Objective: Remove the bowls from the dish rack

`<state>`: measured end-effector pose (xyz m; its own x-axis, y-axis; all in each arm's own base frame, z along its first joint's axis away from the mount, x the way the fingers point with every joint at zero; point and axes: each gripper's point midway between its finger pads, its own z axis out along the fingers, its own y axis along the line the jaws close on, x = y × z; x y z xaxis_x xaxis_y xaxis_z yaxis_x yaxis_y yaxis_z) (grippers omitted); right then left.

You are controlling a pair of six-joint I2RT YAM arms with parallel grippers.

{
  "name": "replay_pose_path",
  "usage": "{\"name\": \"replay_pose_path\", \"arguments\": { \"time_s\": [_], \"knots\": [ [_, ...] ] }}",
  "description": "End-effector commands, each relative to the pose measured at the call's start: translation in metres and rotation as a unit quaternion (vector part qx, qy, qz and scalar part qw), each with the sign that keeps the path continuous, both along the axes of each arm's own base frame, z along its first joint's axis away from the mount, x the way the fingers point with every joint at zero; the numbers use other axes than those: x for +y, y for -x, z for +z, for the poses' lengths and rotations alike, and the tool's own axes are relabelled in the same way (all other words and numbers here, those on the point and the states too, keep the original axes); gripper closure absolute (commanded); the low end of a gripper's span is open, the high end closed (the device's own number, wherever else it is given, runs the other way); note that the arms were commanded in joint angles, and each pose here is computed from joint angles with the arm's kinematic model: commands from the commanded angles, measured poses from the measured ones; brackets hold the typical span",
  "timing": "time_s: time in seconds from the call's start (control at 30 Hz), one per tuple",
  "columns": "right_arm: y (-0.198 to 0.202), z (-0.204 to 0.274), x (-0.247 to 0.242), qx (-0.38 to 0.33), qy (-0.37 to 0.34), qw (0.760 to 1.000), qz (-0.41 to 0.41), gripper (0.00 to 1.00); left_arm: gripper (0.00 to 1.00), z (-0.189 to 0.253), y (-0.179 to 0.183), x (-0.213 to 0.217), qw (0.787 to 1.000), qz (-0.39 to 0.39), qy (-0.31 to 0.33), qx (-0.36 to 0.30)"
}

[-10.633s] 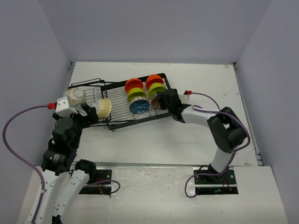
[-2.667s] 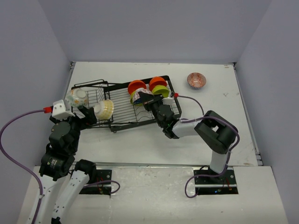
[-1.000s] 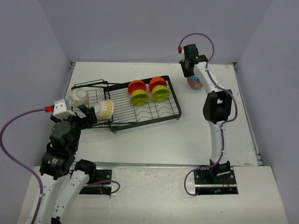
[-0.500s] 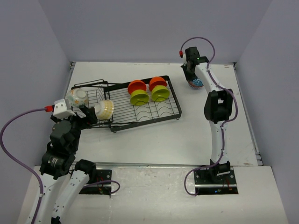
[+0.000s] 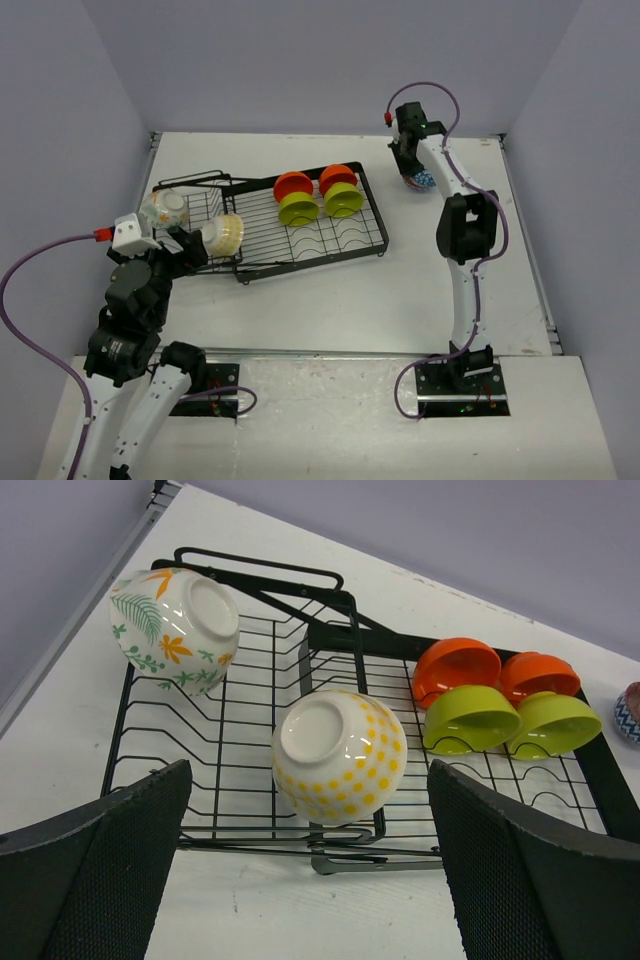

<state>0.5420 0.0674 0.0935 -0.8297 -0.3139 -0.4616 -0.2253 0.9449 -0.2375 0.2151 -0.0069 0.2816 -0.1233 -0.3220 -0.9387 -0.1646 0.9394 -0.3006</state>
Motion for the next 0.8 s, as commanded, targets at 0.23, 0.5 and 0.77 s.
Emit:
{"name": "replay_pose_path", "arguments": {
  "time_s": [0.23,0.5,0.77],
  "knots": [
    [-0.010,0.015,-0.006,-0.035,0.017,0.999,-0.017,0.81,0.00,0.006,-0.003,-0.004,1.000,-0.009,0.000,-0.015],
    [-0.014,0.015,-0.010,-0.047,0.040,0.998,-0.034,0.67,0.00,0.006,-0.004,-0.003,1.000,-0.008,-0.001,-0.014],
    [-0.006,0.044,0.012,-0.070,0.023,0.997,-0.022,0.57,0.00,0.005,-0.005,-0.003,1.000,-0.007,-0.002,-0.010]
  ]
}}
